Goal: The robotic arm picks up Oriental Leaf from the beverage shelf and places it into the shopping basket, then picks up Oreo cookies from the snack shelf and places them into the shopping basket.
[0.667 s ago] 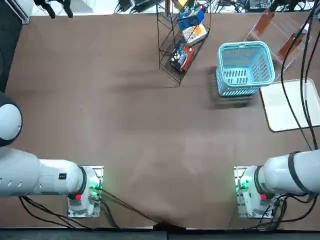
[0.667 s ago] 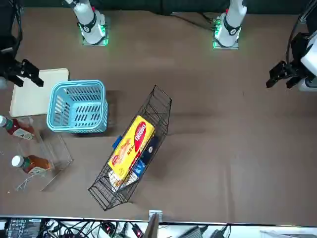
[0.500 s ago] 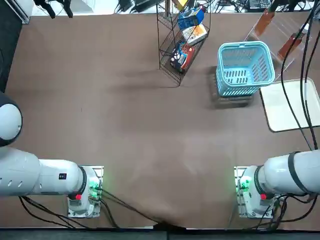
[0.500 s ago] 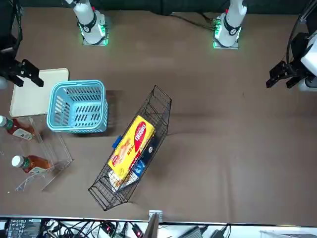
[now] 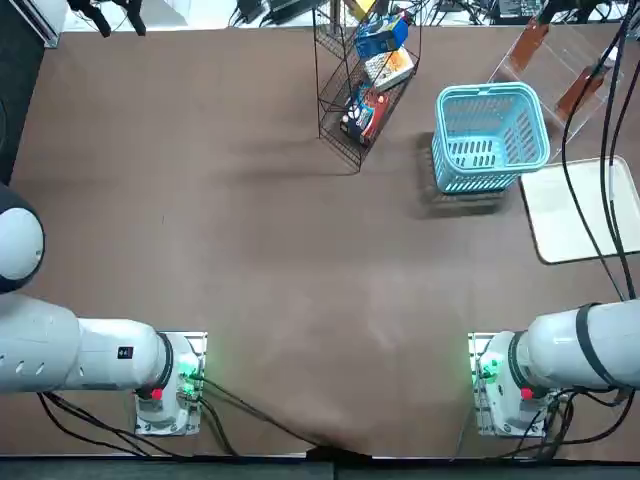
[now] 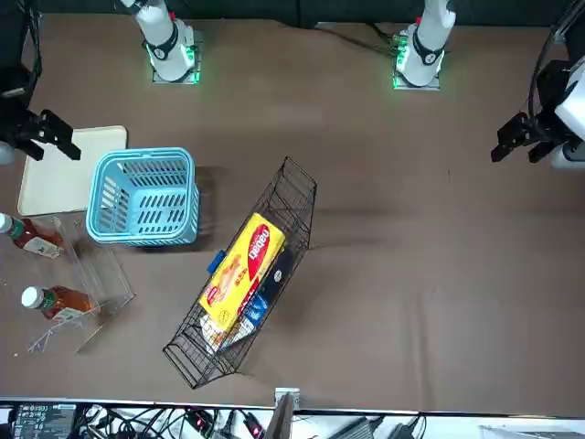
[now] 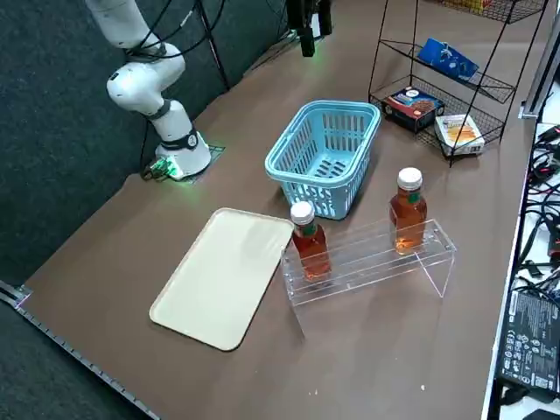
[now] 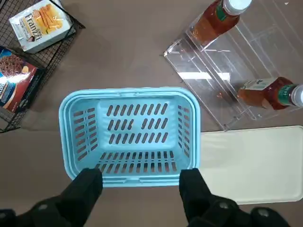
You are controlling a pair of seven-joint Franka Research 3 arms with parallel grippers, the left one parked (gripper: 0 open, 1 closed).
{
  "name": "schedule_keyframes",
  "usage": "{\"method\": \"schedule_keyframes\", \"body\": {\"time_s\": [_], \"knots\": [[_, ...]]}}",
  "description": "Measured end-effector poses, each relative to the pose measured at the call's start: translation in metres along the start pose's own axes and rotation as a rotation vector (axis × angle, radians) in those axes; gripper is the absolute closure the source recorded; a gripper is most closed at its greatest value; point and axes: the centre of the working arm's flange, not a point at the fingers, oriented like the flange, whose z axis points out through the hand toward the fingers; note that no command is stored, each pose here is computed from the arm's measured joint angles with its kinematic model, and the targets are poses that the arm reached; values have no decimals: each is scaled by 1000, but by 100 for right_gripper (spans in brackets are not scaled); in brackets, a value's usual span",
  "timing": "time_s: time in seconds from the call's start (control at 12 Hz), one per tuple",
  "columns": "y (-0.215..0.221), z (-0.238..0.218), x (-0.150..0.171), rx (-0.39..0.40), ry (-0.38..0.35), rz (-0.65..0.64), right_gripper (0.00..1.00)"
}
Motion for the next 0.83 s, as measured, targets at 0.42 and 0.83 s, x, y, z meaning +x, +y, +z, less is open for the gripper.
{"method": "schedule_keyframes", "body": {"time_s": [0.42,0.83], "knots": [[0,0,0,0,0,0,0],[0,0,0,0,0,0,0]]}}
